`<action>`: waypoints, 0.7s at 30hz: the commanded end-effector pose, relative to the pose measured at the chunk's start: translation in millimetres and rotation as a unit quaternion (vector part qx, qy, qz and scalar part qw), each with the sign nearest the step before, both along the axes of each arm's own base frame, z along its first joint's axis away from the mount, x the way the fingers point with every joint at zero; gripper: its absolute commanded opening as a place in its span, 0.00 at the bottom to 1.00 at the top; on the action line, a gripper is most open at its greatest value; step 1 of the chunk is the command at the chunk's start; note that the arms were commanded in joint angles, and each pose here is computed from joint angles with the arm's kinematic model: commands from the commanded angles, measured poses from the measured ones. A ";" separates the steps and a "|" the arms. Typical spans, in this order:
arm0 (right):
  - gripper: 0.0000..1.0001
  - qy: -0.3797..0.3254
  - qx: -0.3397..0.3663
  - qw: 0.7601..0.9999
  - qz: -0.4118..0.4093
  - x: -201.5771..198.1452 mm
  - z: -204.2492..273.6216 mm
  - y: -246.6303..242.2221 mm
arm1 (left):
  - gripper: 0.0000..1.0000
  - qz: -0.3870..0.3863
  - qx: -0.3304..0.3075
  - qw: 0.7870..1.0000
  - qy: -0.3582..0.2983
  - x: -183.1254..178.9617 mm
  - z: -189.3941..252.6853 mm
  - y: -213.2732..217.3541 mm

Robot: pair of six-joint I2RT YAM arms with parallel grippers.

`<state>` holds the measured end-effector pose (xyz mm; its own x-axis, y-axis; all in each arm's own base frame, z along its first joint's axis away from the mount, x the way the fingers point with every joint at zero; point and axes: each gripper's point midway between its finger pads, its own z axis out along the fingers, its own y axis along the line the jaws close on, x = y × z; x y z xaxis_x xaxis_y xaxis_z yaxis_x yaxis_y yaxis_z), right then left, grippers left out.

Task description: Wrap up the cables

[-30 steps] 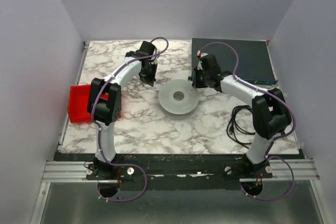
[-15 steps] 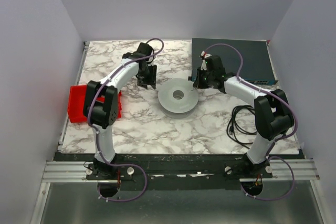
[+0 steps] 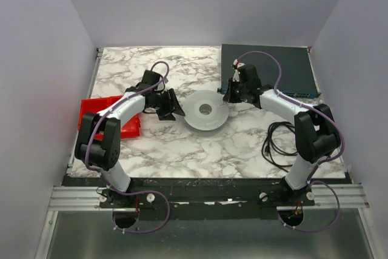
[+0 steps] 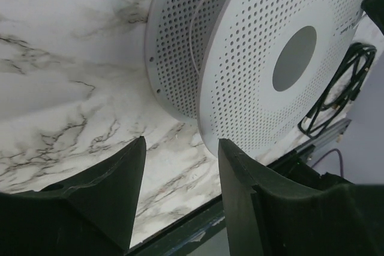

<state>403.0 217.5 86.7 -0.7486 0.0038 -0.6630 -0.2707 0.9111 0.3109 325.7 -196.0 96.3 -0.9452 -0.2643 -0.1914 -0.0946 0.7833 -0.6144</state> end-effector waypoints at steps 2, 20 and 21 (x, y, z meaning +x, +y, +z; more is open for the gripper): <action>0.01 0.060 -0.013 0.998 0.008 -27.1 -26.0 -7.1 | 0.50 0.005 -0.101 0.995 0.007 3.2 3.5 -29.6; 0.01 0.054 -0.021 0.998 0.004 -24.5 -22.4 -10.5 | 0.00 0.021 -0.058 0.998 0.025 36.5 -16.5 -27.9; 0.01 0.054 -0.021 0.998 0.004 -24.6 -22.2 -10.5 | 0.00 0.017 -0.043 0.999 0.027 39.2 -18.1 -24.6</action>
